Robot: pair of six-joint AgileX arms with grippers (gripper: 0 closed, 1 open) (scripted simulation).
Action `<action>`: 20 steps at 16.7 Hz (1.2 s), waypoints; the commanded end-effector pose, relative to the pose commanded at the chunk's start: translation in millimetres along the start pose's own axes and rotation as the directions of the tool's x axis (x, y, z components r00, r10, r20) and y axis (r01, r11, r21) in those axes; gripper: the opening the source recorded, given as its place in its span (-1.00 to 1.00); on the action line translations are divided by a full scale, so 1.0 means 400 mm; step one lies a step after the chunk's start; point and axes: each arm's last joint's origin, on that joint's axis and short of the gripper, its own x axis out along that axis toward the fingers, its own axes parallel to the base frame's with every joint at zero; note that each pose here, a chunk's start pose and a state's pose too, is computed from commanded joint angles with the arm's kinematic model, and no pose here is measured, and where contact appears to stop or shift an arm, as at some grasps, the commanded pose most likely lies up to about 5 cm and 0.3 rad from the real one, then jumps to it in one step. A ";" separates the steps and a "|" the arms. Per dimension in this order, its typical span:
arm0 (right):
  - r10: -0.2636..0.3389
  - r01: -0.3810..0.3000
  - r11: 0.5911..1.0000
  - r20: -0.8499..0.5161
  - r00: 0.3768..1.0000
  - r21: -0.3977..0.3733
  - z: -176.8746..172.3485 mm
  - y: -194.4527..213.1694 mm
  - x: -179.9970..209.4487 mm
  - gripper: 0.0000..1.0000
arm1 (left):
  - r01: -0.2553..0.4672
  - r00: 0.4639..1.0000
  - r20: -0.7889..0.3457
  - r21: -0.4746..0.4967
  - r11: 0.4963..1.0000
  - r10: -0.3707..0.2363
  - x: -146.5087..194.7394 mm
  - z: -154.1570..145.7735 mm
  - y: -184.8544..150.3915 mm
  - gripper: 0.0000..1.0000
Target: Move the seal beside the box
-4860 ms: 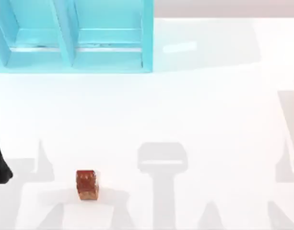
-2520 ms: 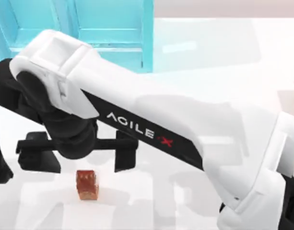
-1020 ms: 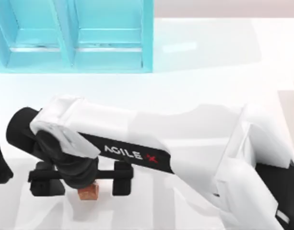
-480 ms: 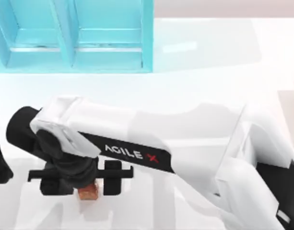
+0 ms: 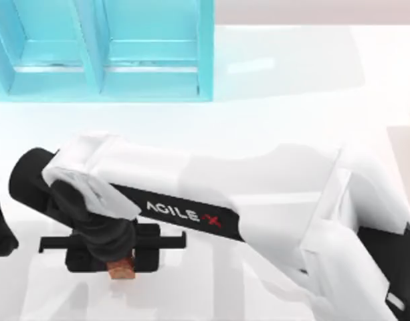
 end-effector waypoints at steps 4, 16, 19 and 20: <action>0.000 0.000 1.000 0.000 1.000 0.000 0.000 0.000 0.000 -1.00 | 0.000 1.000 0.000 0.000 1.000 0.000 0.000 0.000 0.000 1.00; 0.001 -0.001 1.000 0.000 1.000 -0.002 0.009 0.002 -0.124 -1.00 | 0.000 1.000 0.000 0.000 1.000 0.000 0.000 0.000 0.000 1.00; 0.000 0.000 1.000 -0.001 1.000 -0.002 0.008 0.002 -0.124 -1.00 | 0.000 1.000 0.000 0.000 1.000 0.000 0.000 0.000 0.000 1.00; -0.001 0.001 1.000 -0.001 1.000 0.003 0.012 0.001 -0.121 -1.00 | 0.000 1.000 0.000 0.000 1.000 0.000 0.000 0.000 0.000 1.00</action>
